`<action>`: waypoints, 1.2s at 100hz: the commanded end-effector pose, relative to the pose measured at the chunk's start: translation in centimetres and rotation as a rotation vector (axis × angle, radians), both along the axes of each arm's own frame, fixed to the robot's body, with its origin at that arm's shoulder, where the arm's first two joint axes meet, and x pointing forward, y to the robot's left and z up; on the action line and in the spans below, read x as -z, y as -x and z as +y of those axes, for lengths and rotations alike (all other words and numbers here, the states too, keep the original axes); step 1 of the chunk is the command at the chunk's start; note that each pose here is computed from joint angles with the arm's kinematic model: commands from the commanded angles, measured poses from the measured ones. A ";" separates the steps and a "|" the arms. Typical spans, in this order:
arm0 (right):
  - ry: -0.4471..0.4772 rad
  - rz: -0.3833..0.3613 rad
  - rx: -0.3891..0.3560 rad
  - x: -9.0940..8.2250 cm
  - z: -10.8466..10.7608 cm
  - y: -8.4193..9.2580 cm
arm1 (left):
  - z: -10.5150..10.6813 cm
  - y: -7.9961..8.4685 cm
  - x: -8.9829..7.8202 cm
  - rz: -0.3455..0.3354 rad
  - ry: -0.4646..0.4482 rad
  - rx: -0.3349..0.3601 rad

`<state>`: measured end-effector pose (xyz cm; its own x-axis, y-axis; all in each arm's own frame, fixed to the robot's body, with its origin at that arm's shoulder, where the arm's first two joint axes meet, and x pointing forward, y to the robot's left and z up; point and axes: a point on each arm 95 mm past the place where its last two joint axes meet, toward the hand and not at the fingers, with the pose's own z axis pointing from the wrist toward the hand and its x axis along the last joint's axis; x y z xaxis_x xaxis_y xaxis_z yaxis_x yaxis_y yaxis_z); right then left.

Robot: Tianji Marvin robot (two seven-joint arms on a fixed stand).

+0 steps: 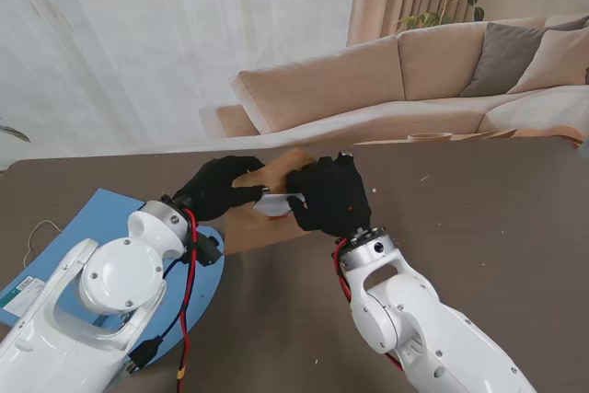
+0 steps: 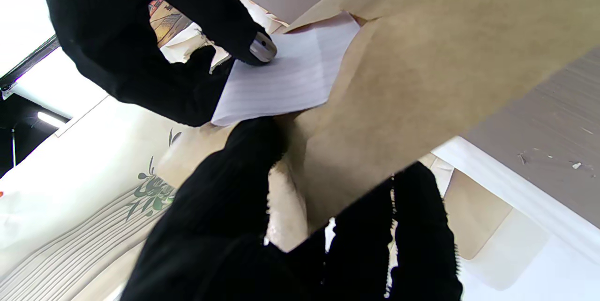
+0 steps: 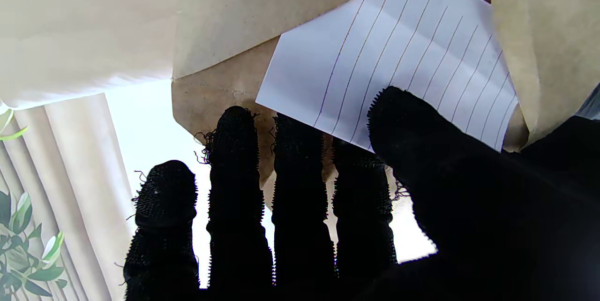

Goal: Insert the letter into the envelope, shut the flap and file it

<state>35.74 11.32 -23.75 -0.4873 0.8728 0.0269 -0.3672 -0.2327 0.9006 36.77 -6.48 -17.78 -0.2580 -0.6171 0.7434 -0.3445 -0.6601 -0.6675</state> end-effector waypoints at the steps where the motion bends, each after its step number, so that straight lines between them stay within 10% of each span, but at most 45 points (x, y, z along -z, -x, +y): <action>1: 0.012 0.009 -0.011 0.1 0.3 0.1 | -0.5 0.4 -0.3 0.006 0.015 0.027; 75: -0.114 -0.032 -0.028 0.2 -0.1 0.9 | -0.6 0.6 -0.3 0.011 0.027 0.024; 120: -0.021 -0.025 -0.094 0.7 0.6 0.9 | -1.0 0.7 -0.5 0.018 0.054 0.023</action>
<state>34.78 11.60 -24.29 -0.5645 0.8247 0.0342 -0.3755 -0.2935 0.8791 36.46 -6.98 -17.64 -0.2521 -0.5879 0.7686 -0.3512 -0.6846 -0.6388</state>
